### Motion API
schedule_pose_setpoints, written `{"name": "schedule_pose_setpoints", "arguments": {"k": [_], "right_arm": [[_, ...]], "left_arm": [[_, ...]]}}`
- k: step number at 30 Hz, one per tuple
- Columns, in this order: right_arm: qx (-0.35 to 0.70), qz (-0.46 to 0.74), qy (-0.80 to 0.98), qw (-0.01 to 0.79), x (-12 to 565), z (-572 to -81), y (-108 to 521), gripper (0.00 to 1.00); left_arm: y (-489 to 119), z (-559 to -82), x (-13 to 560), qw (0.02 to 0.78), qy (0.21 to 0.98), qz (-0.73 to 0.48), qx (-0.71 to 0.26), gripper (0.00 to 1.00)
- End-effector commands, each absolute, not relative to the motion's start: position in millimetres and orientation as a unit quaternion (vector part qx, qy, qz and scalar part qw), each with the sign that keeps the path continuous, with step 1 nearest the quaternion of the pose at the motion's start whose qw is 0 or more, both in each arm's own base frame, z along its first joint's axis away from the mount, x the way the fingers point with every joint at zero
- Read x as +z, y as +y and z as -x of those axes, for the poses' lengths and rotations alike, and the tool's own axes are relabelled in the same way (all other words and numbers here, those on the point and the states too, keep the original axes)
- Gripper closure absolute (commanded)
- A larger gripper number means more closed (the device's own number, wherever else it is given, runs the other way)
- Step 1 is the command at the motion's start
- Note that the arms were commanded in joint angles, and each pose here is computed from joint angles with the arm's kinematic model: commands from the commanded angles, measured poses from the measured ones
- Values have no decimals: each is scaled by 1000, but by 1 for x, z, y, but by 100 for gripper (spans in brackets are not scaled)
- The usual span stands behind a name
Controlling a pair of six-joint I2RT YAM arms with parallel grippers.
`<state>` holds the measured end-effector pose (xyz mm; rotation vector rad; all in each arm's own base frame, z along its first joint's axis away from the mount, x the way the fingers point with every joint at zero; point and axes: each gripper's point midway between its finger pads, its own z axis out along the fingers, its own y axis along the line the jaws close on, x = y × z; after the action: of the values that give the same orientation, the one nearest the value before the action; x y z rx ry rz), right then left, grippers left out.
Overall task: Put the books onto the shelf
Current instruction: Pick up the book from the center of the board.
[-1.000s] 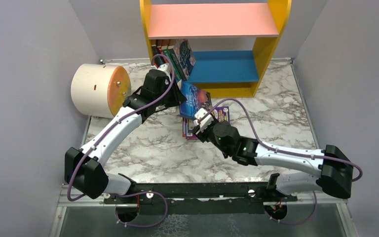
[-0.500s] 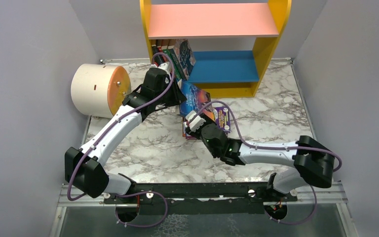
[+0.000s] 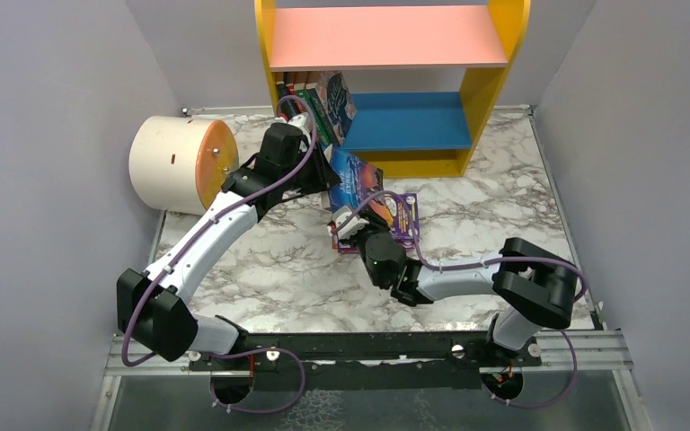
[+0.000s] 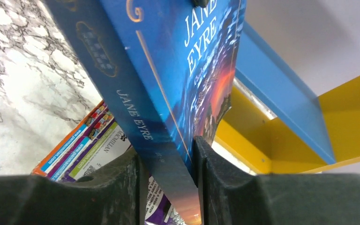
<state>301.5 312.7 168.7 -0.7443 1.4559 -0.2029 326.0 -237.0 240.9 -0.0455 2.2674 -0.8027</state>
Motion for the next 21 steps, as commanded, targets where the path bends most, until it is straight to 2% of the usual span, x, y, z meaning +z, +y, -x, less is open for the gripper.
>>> {"name": "schedule_pose_setpoints", "arguments": {"k": [1,3,7,9,12,18,21], "right_arm": [[-90,269,623,729,203,-303,303,75],[-87,269,621,731,207,-302,301,84],[-75,262,626,731,215,-297,292,94],[-57,260,632,728,216,-292,290,98],[-29,249,642,725,223,-285,283,99],[20,227,657,718,241,-271,268,99],[25,205,661,721,253,-268,258,99]], "left_arm": [[-248,-317,291,396,841,-7,-370,100],[-247,-317,290,396,841,-9,-368,96],[-249,-320,288,396,843,-13,-365,79],[-249,-323,286,395,844,-14,-362,74],[-249,-327,287,400,844,-14,-358,65],[-235,-337,308,447,831,2,-331,37],[-222,-339,322,478,820,16,-314,34]]}}
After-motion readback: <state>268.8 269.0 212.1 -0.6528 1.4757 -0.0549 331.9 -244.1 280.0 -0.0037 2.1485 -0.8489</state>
